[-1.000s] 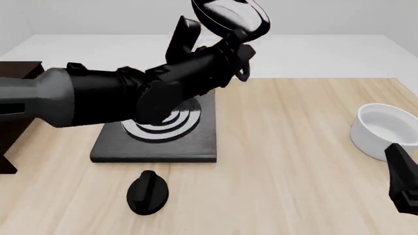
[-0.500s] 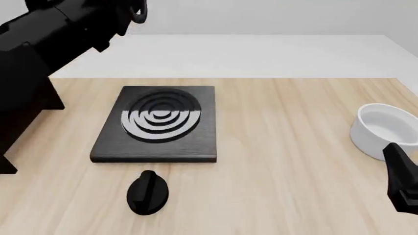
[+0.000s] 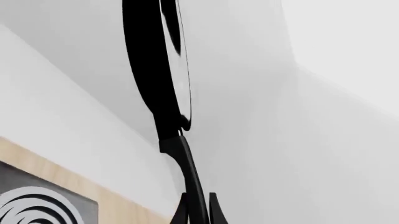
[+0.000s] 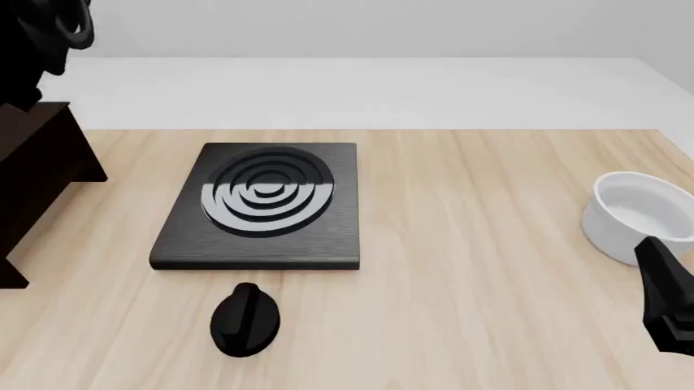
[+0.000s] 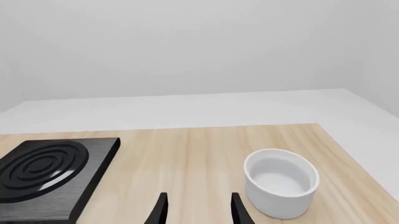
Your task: Put the frying pan on top of the cabinet.
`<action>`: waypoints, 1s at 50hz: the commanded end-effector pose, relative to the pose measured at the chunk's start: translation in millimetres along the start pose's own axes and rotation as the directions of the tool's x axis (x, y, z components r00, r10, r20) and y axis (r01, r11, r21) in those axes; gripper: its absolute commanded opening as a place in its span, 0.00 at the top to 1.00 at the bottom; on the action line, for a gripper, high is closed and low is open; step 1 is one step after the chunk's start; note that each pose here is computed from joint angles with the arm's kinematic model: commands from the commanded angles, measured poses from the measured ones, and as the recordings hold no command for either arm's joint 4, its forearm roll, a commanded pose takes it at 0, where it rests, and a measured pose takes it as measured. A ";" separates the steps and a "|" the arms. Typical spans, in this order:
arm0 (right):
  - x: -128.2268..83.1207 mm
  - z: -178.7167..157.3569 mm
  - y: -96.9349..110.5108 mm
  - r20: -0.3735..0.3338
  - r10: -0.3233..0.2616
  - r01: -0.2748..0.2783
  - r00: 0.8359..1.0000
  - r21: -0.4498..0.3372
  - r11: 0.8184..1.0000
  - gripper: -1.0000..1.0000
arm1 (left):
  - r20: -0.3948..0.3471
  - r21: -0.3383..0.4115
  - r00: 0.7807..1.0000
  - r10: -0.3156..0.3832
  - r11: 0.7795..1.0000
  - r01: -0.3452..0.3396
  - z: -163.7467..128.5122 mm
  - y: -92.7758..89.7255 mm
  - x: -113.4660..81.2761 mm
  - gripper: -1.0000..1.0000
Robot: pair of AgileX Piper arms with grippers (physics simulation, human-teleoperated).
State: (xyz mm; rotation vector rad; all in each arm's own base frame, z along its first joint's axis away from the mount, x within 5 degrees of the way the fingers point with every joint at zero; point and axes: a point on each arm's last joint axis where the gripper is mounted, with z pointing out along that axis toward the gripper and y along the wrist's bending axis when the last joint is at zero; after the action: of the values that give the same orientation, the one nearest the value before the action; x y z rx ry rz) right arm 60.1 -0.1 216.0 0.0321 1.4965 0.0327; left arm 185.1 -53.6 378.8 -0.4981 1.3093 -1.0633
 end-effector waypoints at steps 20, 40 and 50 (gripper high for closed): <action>-4.2 1.8 0.2 0.000 -0.005 0.005 1.000 -0.001 1.000 0.00 | 0.286 -0.105 0.958 0.030 0.994 0.000 -66.3 27.3 -35.9 1.00; 2.1 1.6 0.1 -0.001 -0.011 0.011 1.000 -0.003 1.000 0.00 | 0.260 -0.182 0.966 -0.003 0.982 0.052 -60.8 53.5 -26.3 1.00; 2.3 0.5 0.1 -0.001 -0.013 0.013 1.000 -0.003 1.000 0.00 | 0.269 -0.216 0.963 -0.011 0.974 0.071 -59.5 64.0 -25.7 1.00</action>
State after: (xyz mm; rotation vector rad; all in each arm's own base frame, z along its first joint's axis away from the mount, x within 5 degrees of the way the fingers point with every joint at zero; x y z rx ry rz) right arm 61.7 0.1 215.1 0.0221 1.4979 0.0266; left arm 151.7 12.4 325.5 -0.8504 1.1842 -0.8789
